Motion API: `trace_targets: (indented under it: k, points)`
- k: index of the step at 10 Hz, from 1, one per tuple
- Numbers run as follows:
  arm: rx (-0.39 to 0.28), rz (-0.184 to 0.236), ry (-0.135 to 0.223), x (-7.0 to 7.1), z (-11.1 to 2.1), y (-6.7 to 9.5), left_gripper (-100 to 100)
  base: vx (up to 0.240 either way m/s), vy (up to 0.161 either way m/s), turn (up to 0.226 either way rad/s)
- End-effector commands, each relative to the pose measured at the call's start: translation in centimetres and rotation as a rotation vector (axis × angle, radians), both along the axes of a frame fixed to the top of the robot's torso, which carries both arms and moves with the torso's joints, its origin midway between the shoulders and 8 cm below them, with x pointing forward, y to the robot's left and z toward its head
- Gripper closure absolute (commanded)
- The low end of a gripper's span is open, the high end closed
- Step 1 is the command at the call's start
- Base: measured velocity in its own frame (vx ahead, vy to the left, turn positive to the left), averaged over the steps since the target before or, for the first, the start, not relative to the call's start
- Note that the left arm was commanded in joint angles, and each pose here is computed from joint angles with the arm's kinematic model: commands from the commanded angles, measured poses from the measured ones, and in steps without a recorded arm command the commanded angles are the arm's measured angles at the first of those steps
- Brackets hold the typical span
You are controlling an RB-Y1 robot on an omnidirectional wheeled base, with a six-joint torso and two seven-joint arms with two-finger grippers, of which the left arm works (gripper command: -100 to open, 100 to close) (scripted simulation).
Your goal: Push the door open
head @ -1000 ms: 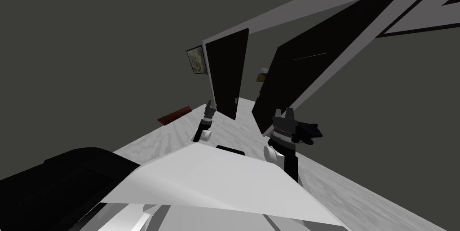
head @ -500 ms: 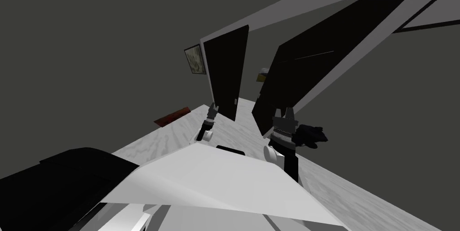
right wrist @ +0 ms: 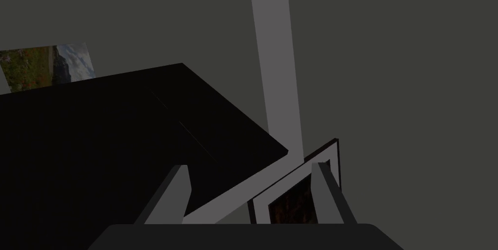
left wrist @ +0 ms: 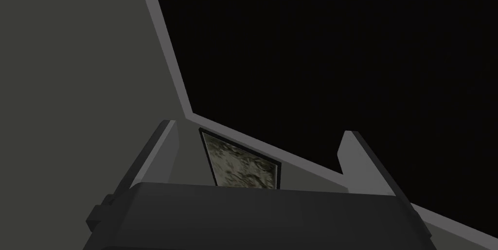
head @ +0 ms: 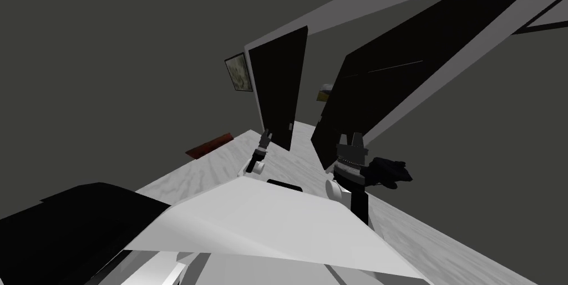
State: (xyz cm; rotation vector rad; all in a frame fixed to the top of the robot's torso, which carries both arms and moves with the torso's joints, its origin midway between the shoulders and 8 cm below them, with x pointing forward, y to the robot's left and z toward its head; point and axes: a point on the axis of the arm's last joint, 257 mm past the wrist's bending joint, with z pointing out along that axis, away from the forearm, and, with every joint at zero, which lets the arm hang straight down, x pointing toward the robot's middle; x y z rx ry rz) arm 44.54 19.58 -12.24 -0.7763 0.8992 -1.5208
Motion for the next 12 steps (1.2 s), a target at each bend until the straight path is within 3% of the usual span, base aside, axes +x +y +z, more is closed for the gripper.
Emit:
trace_targets:
  k: [1,2,12]
  points:
    - [0.006,-0.008,0.023,0.5,-1.4,-0.3,-100,0.104,-0.016,-0.009]
    - [0.006,-0.008,0.025,0.5,-1.5,-0.3,-100,0.069,-0.003,0.000]
    - [0.040,-0.055,0.171,2.8,-10.0,-2.6,-100,0.092,0.000,-0.010]
